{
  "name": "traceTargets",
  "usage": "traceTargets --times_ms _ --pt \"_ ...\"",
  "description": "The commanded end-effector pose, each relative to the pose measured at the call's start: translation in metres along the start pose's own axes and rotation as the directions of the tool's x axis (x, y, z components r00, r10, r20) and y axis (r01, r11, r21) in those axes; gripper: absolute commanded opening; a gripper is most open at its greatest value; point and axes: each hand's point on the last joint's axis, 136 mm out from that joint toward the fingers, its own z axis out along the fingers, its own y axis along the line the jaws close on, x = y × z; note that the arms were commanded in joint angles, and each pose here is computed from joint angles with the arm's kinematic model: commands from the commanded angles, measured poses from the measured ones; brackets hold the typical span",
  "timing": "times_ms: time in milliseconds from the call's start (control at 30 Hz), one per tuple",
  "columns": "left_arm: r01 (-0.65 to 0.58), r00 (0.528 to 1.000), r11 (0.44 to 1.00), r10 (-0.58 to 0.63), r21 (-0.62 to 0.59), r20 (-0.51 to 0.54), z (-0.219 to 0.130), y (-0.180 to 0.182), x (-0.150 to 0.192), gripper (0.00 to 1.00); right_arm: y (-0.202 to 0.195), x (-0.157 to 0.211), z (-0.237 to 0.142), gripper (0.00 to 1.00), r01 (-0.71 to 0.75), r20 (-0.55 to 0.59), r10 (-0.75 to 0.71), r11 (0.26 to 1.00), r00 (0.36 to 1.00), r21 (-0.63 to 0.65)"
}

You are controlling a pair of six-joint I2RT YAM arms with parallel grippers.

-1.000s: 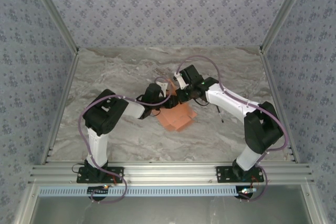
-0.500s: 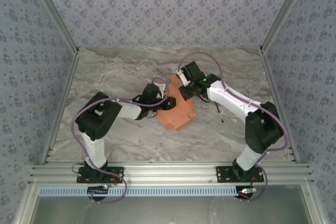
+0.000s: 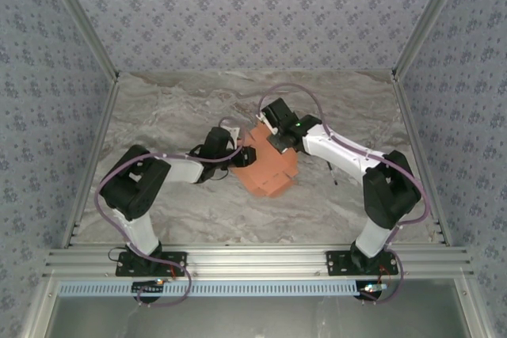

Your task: Fold the paper box

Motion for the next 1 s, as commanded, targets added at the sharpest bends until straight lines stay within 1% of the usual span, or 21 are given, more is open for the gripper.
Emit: traceTargets --times_ms 0,133,267,333,433,467,633,667,833,967 --pt "-0.01 1.0 0.999 0.011 -0.038 0.017 -0.013 0.006 -0.003 0.34 0.002 -0.005 -0.001 0.0 0.064 -0.005 -0.064 0.997 0.998 0.031" --pt "-0.009 1.0 0.999 0.01 -0.046 0.007 -0.025 0.01 0.004 0.34 0.001 -0.007 -0.002 0.0 0.102 -0.004 -0.102 0.994 0.995 0.04" --pt "-0.034 0.999 0.998 0.035 -0.059 0.017 -0.046 0.007 0.005 0.34 0.002 -0.006 -0.002 0.0 0.187 0.003 -0.187 0.982 0.982 0.011" --pt "-0.062 0.997 0.994 0.065 -0.087 0.033 -0.059 0.007 0.001 0.35 0.006 -0.005 -0.002 0.0 0.232 0.02 -0.232 0.972 0.973 -0.042" --pt "-0.116 0.991 0.986 0.123 -0.122 0.054 -0.076 0.008 -0.009 0.36 0.012 -0.004 -0.004 0.0 0.25 0.057 -0.244 0.957 0.968 -0.144" --pt "-0.13 0.989 0.983 0.139 -0.131 0.059 -0.081 0.01 -0.013 0.36 0.017 -0.004 -0.007 0.0 0.261 0.086 -0.248 0.945 0.965 -0.196" --pt "-0.173 0.977 0.977 0.187 -0.126 0.104 -0.097 0.007 -0.036 0.4 0.024 -0.008 -0.023 0.0 0.275 0.192 -0.218 0.893 0.957 -0.357" --pt "-0.185 0.974 0.975 0.199 -0.125 0.111 -0.099 0.005 -0.041 0.41 0.025 -0.005 -0.027 0.0 0.27 0.184 -0.213 0.879 0.96 -0.392" --pt "-0.274 0.948 0.954 0.29 -0.125 0.132 -0.108 -0.011 -0.061 0.45 0.025 -0.002 -0.046 0.0 0.285 0.204 -0.21 0.834 0.956 -0.472" --pt "-0.334 0.927 0.931 0.353 -0.147 0.126 -0.112 -0.016 -0.072 0.47 0.016 -0.003 -0.068 0.0 0.265 0.231 -0.166 0.821 0.959 -0.506"
